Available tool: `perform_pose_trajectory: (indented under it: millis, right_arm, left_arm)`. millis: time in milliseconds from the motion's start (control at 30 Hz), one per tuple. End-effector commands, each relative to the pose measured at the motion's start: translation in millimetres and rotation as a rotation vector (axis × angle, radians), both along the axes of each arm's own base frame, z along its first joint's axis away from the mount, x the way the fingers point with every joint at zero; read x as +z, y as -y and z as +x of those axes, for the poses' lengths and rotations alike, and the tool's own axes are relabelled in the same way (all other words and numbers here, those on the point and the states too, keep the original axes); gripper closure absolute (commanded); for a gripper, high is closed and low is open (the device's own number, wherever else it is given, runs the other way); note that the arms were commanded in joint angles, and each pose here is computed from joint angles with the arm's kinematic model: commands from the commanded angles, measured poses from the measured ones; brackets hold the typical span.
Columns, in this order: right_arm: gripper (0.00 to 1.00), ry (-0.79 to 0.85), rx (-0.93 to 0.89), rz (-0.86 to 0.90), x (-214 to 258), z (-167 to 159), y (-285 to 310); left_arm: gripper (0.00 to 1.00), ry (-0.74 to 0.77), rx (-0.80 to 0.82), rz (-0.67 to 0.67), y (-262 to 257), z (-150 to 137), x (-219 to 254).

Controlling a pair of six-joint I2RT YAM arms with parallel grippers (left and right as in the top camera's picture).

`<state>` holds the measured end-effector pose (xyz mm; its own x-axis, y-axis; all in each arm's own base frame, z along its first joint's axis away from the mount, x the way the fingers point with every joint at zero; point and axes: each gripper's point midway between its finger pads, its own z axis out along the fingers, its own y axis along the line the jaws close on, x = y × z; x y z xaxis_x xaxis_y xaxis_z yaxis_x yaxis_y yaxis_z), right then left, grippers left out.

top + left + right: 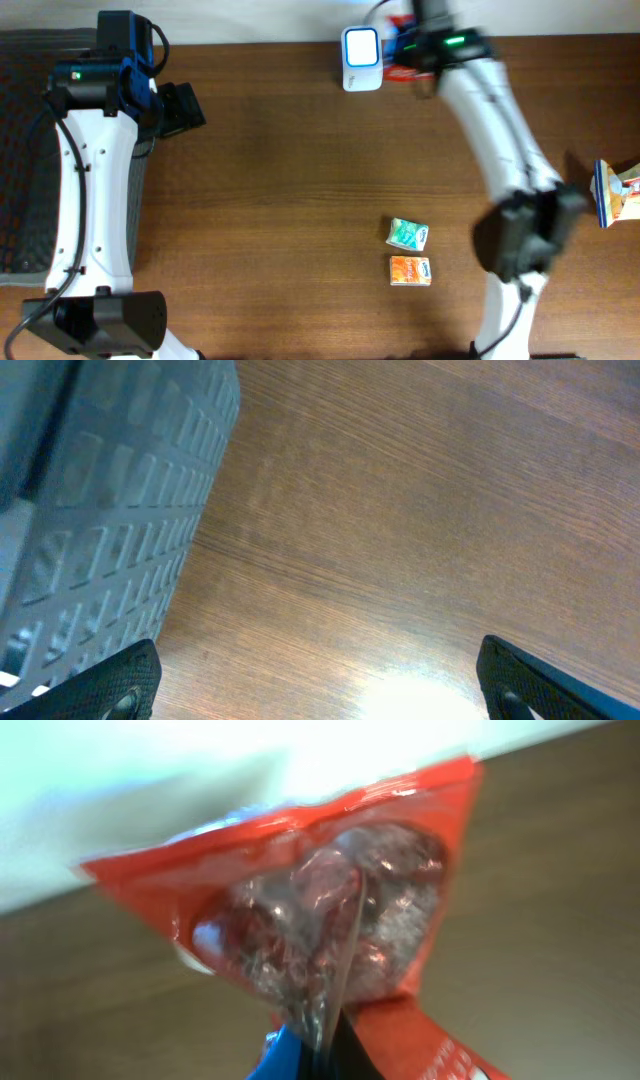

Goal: Scan the item barcode
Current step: 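Carry the Hacks bag right and drop it beside the wet-wipe pack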

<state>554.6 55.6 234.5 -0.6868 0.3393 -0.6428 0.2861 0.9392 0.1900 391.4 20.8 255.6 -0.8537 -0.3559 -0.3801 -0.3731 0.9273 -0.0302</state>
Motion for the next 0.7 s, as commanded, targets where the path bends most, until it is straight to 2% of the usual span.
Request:
perform_pose_trajectory:
  millis: [0,133,333,433,500,567,667]
  right_arm:
    - [0.96,-0.029,-0.363,0.029,39.1,-52.1,134.4]
    - [0.96,-0.289,-0.631,0.033,-8.6,-129.1,247.3]
    - [0.96,-0.478,-0.916,0.116,-90.7,-215.2,355.2]
    - [0.96,-0.472,-0.977,0.170,-124.9,-232.5,379.3]
    - [0.85,-0.455,-0.973,0.209,-141.0,-233.6,382.7]
    - [0.77,-0.446,-0.908,0.225,-149.5,-226.5,378.1]
    - [0.71,-0.438,-0.754,0.272,-154.0,-204.5,353.2]
  left_arm:
    - [0.01,0.000,0.006,-0.029,3.3,-2.9,0.1]
    - [0.01,0.000,-0.022,-0.029,13.9,-2.4,0.1]
    - [0.01,0.011,-0.078,-0.028,35.9,0.1,1.3]
    - [0.01,0.014,-0.088,-0.029,40.2,0.5,1.5]
    - [0.01,0.014,-0.088,-0.029,40.2,0.7,1.6]
    - [0.01,0.017,-0.088,-0.029,40.2,1.2,1.8]
    - [0.01,0.030,-0.089,-0.029,40.5,4.1,3.0]
